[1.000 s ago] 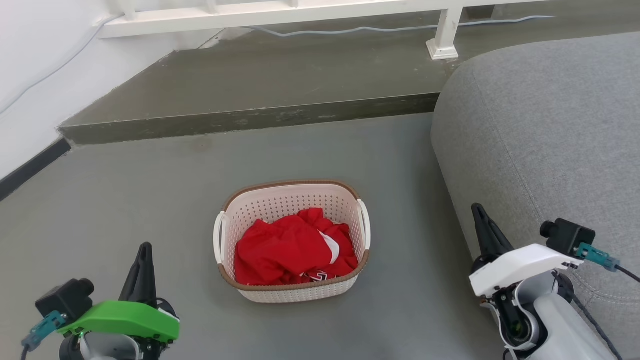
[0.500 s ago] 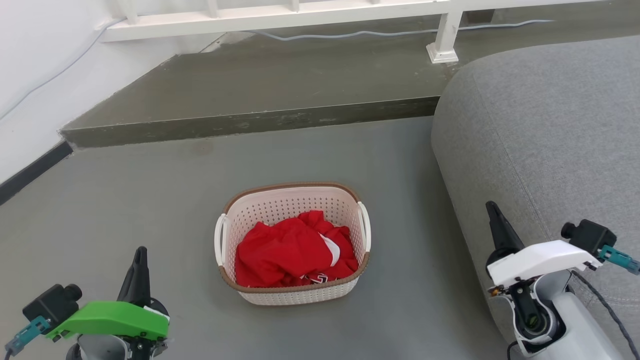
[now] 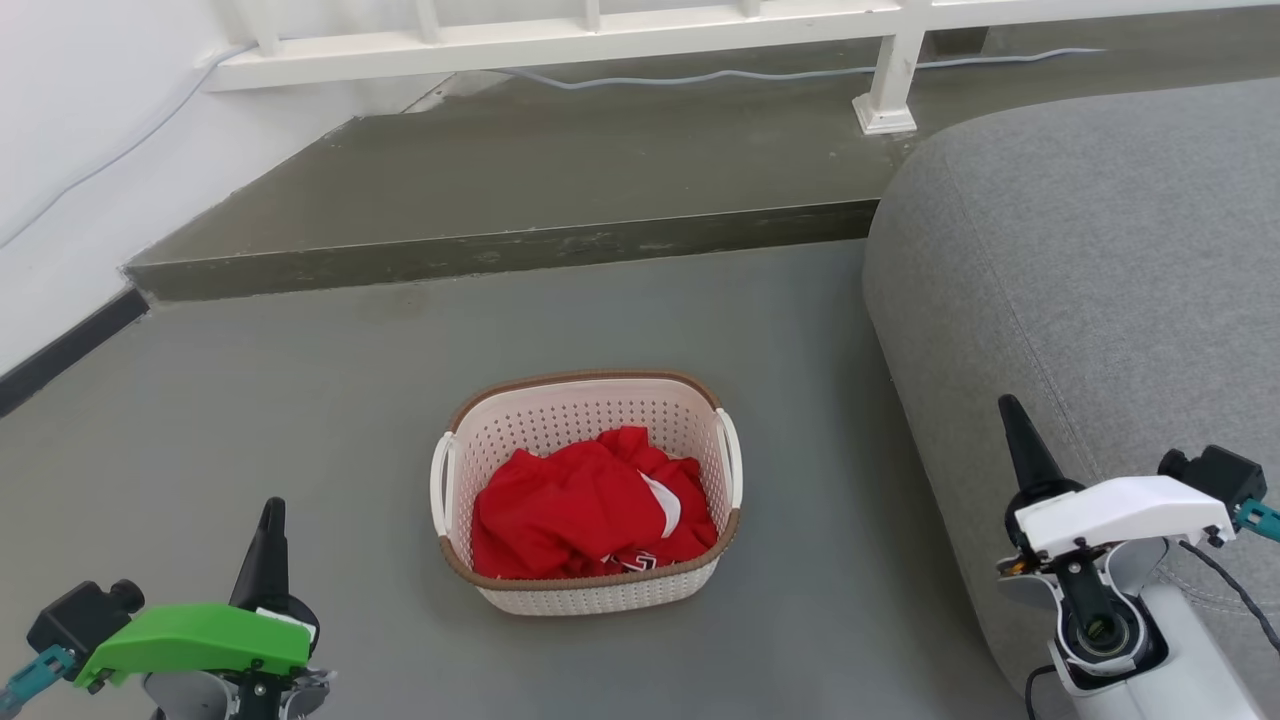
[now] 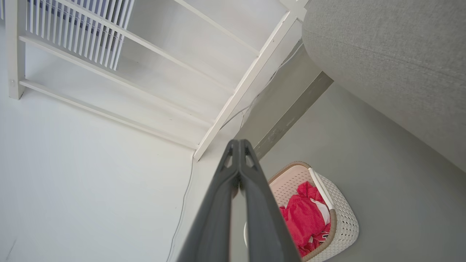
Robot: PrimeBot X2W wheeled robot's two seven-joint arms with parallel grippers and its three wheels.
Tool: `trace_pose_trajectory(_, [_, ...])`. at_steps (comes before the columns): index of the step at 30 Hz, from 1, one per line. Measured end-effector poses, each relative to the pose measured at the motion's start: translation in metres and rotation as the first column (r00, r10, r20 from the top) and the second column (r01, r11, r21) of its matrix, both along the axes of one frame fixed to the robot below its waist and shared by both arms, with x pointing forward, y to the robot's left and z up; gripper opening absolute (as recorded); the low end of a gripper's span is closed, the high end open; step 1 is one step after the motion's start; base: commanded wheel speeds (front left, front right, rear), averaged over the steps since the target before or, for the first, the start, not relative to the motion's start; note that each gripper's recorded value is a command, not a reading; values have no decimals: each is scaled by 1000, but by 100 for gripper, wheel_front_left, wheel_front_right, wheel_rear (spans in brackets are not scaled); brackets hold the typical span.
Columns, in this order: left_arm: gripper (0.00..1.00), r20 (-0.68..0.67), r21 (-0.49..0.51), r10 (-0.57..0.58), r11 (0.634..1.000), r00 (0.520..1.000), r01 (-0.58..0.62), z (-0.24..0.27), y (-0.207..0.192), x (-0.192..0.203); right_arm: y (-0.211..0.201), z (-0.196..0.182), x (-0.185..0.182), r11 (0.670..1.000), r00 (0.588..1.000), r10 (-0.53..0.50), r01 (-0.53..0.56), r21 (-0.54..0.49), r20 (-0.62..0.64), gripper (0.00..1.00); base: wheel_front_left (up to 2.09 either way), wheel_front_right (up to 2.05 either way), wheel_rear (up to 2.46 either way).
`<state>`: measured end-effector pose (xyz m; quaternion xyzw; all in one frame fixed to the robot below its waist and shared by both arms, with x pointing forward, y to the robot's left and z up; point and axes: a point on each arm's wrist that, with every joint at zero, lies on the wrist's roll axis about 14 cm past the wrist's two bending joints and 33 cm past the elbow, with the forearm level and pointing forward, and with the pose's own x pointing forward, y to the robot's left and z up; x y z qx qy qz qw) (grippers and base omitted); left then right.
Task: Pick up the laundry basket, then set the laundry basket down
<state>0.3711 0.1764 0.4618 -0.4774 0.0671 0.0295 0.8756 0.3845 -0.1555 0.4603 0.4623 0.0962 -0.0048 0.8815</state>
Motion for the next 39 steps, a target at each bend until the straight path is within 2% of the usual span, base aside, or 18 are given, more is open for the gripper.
trace_pose_trajectory(9, [0,-5,-105,11,994,1000,-11,1,3,0,-10,3,0,993,999,-41,42,114,-5,0,0,0,0])
trace_pose_trajectory(20, [0,-10,-241,27,970,1000,-29,2,5,-1,-21,6,-1,963,996,-84,84,256,-10,0,0,0,0])
trace_pose_trajectory(28, [0,1,-335,40,941,999,-38,7,8,2,-29,12,-1,926,993,-119,113,360,-4,0,0,0,0])
trace_pose_trajectory(39, [0,6,-470,52,882,999,-43,10,10,1,-41,20,-2,853,986,-165,137,504,10,0,0,0,0])
